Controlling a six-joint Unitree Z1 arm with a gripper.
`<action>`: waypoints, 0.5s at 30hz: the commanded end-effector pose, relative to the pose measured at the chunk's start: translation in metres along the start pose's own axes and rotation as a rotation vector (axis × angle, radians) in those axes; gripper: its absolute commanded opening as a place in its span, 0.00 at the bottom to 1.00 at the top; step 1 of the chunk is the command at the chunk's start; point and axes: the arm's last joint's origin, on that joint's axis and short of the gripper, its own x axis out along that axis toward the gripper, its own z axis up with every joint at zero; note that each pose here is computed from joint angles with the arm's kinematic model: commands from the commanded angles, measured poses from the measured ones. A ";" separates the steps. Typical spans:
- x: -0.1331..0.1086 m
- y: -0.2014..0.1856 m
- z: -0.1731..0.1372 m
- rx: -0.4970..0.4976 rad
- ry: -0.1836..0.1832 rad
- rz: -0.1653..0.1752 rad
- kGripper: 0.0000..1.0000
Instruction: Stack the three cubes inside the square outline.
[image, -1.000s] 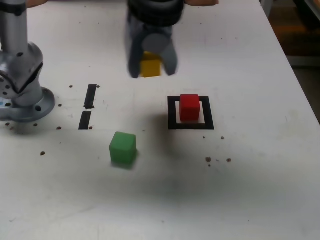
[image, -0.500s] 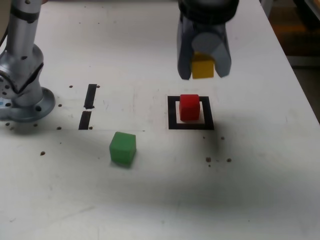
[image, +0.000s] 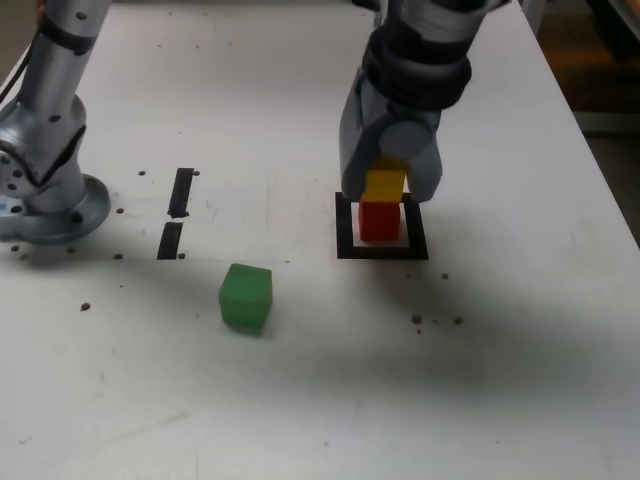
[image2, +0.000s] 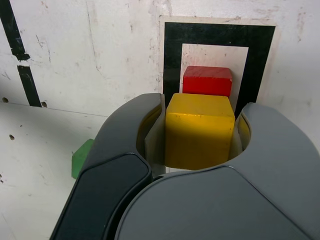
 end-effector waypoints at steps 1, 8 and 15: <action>0.002 0.000 0.001 0.000 0.004 -0.005 0.12; 0.009 0.001 0.004 -0.004 0.017 -0.008 0.15; 0.012 0.002 0.006 -0.006 0.014 -0.002 0.18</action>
